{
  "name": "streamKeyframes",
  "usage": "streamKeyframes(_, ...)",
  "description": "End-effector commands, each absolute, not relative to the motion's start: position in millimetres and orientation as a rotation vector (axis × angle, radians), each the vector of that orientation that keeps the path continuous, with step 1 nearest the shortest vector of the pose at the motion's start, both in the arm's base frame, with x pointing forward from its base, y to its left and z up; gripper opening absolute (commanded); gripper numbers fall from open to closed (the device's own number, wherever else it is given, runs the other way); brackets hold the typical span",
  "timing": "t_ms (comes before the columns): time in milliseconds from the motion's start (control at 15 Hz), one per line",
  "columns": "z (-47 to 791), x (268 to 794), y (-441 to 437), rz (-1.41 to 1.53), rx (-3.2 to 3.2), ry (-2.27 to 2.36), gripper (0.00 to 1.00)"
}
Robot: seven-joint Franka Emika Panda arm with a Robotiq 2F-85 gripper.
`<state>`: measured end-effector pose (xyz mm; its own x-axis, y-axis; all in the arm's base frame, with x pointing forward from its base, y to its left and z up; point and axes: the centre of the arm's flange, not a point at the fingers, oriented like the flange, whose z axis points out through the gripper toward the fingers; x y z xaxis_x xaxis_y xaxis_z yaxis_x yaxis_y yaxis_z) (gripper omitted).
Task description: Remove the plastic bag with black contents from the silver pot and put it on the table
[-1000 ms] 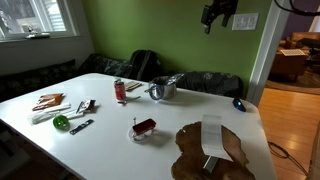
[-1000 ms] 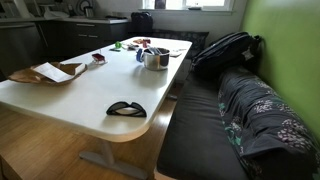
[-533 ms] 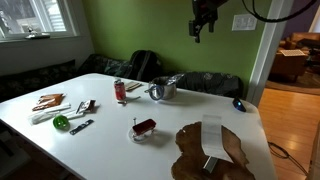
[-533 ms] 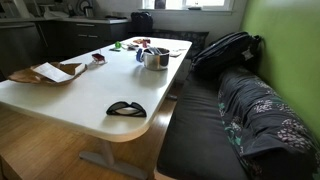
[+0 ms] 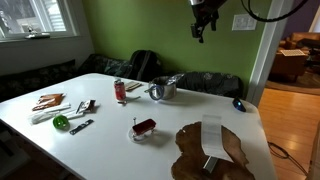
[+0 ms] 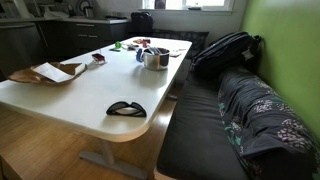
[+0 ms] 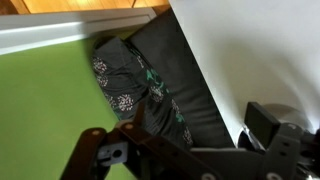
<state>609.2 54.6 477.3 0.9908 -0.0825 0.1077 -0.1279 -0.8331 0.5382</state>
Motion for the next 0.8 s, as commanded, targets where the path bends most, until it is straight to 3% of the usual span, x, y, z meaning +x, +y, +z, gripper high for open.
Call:
streamKeyframes(0, 454.8, 643.7, 59.0, -0.116, 2.466, -0.072, 1.00)
streamKeyframes(267, 439.4, 663.9, 68.8, -0.361, 2.395, 0.066, 1.00)
streamKeyframes(333, 437.6, 633.0, 62.4, -0.269, 2.450, 0.012, 1.00)
streamKeyframes(733, 432.9, 638.0, 62.8, -0.341, 2.432, 0.108, 1.00)
